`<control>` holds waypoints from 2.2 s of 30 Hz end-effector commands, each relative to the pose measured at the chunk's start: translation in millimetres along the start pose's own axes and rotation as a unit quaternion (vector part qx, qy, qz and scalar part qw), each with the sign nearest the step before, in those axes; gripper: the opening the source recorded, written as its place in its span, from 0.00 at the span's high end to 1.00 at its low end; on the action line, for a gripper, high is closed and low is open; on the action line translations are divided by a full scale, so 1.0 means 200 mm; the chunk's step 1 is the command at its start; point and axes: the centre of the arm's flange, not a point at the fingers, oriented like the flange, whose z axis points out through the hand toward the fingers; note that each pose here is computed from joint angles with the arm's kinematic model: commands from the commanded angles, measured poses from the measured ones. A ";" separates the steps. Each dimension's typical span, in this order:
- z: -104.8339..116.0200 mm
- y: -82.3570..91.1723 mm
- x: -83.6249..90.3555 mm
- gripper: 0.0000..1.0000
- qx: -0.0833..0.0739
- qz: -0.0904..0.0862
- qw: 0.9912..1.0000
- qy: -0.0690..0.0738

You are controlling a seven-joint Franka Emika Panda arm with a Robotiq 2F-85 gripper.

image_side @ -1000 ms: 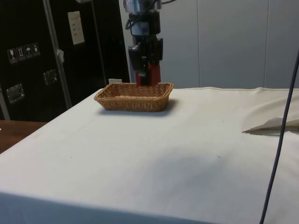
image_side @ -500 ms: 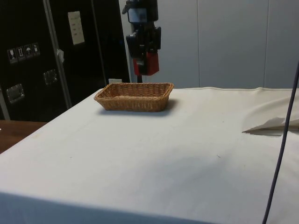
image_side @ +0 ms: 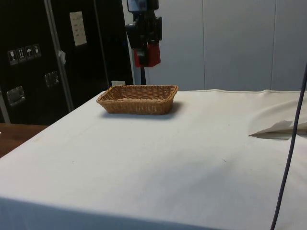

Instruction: Pick up the cube and place it into the basket.

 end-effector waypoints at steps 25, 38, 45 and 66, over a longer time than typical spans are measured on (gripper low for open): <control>-0.07 0.11 0.14 0.99 0.013 0.001 1.000 -0.012; -0.10 0.21 0.23 0.99 0.023 0.002 1.000 -0.015; -0.11 0.26 0.27 0.99 0.028 0.003 0.999 -0.017; -0.12 0.38 0.39 0.99 0.038 0.004 0.999 -0.020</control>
